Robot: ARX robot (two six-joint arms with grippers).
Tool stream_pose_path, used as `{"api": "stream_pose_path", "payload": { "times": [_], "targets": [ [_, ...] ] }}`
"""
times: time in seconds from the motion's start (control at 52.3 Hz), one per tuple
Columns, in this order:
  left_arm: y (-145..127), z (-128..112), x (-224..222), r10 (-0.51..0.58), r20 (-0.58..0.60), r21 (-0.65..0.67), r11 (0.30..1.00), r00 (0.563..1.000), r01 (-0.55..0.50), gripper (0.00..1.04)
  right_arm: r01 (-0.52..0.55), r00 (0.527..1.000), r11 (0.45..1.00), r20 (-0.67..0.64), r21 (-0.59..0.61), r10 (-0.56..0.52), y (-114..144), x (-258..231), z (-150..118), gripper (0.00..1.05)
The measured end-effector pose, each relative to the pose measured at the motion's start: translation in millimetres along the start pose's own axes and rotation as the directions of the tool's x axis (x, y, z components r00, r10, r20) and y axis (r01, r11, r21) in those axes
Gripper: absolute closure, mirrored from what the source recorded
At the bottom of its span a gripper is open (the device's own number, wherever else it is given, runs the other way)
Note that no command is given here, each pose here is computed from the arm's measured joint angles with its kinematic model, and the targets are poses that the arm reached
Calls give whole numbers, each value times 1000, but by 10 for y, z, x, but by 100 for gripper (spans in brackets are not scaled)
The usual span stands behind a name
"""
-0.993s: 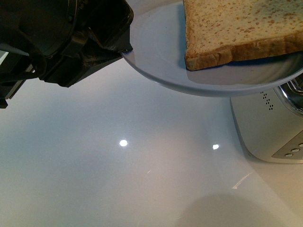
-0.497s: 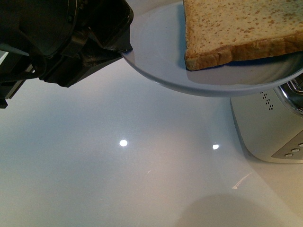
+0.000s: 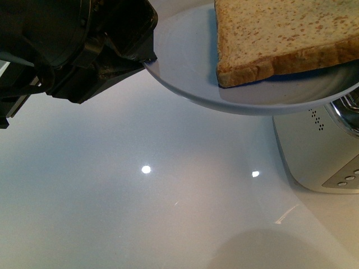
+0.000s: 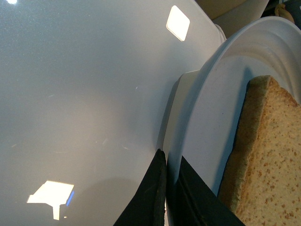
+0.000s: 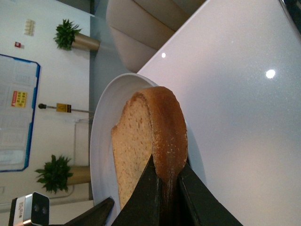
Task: Left arm holds plate, right arm toasts bread
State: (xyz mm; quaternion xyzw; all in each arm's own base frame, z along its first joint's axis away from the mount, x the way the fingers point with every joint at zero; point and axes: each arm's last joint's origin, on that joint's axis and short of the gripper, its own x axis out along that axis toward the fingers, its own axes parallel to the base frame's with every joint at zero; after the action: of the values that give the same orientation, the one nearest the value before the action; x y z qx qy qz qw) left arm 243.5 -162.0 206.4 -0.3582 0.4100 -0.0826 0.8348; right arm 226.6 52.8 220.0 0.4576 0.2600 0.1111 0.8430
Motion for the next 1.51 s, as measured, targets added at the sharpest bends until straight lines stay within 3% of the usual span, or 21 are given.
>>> {"api": "stream_pose_path", "payload": {
  "times": [0.172,0.401,0.573,0.669,0.879,1.108,1.261,1.509],
  "targets": [
    [-1,0,-1,-1,0,0,1000,1000,1,102,-23,1000,1000,19,1,23,70,-94,89,101],
    [-1,0,-1,-1,0,-1,1000,1000,1,102,-80,976,993,193,-92,96,446,-361,537,101],
    [-1,0,-1,-1,0,-1,1000,1000,1,102,32,941,970,336,-240,52,582,-529,797,101],
    [-1,0,-1,-1,0,-1,1000,1000,1,102,152,914,924,406,-352,4,587,-551,868,101],
    [-1,0,-1,-1,0,-1,1000,1000,1,102,391,856,772,506,-502,-105,440,-362,956,101],
    [-1,0,-1,-1,0,-2,1000,1000,1,102,494,849,626,490,-603,-198,132,-23,847,101],
    [-1,0,-1,-1,0,-2,1000,1000,1,102,500,860,589,442,-635,-253,-64,136,703,101],
    [-1,0,-1,-1,0,-2,1000,1000,1,102,506,861,566,420,-651,-286,-178,222,625,101]
  ]
}}
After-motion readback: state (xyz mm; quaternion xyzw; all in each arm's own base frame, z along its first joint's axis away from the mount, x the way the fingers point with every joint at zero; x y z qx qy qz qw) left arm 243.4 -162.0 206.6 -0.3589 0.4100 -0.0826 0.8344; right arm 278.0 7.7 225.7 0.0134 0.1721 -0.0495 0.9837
